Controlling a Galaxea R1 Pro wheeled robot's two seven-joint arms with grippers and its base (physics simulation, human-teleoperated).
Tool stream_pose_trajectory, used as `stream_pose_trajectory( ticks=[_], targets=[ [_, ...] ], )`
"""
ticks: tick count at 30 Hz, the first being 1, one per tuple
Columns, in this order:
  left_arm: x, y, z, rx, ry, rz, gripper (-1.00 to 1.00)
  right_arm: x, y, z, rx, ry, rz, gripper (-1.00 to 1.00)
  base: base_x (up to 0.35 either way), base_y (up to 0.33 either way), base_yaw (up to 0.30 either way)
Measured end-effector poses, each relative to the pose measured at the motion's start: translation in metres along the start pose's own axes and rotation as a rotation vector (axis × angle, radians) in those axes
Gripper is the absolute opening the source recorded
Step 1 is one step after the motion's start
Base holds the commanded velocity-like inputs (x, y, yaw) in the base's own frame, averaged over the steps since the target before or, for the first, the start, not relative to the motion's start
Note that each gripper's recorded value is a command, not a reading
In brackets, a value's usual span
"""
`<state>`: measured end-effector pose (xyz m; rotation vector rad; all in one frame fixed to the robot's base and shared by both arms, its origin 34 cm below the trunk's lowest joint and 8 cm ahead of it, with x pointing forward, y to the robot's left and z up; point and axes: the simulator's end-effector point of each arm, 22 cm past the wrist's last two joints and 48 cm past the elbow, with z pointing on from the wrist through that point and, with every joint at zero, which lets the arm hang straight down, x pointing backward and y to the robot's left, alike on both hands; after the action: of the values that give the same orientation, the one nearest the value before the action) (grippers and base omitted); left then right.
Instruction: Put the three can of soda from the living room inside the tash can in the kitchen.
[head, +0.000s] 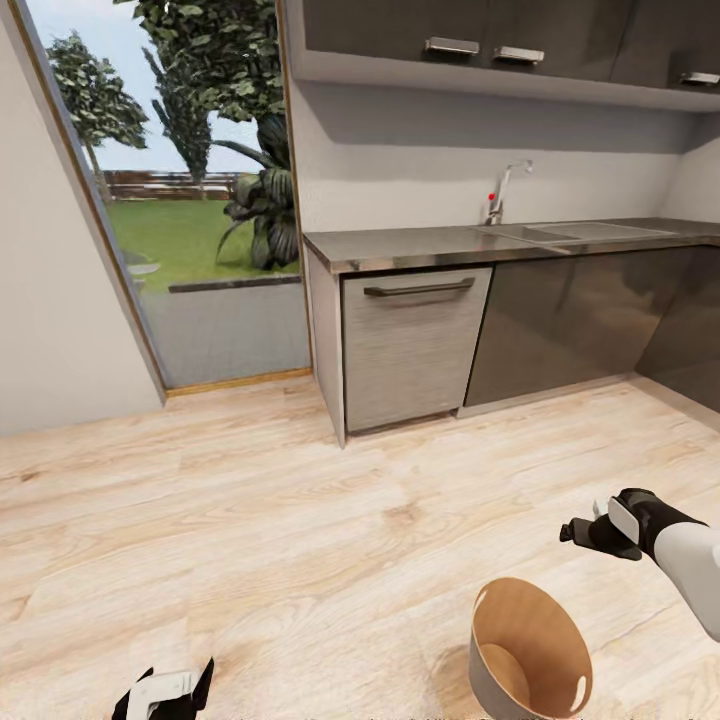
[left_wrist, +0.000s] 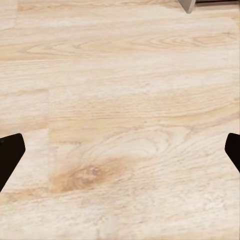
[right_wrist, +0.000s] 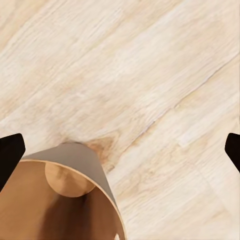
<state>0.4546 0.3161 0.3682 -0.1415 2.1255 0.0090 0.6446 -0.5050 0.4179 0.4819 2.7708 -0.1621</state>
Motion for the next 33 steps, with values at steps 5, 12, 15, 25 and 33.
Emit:
stream_pose_trajectory(
  ticks=[5,12,15,25,33],
  targets=[
    [0.014,0.001,0.004,-0.001,0.008,0.001,1.0,0.007,-0.001,0.013,0.004,0.004,-0.001,1.0,0.0,0.0,0.0],
    [0.034,0.003,0.009,-0.002,0.018,0.002,1.0,0.017,-0.003,0.031,0.008,0.009,-0.001,1.0,0.0,0.0,0.0],
    [0.042,0.003,0.011,-0.002,0.023,0.002,1.0,0.021,-0.005,0.038,0.011,0.009,-0.001,1.0,0.0,0.0,0.0],
    [0.067,0.006,0.014,-0.007,0.064,0.003,1.0,0.047,-0.006,0.066,0.025,0.074,-0.009,1.0,0.0,0.0,0.0],
    [0.081,0.007,0.015,-0.01,0.098,0.005,1.0,0.073,-0.01,0.087,0.041,0.129,-0.02,1.0,0.0,0.0,0.0]
  ],
)
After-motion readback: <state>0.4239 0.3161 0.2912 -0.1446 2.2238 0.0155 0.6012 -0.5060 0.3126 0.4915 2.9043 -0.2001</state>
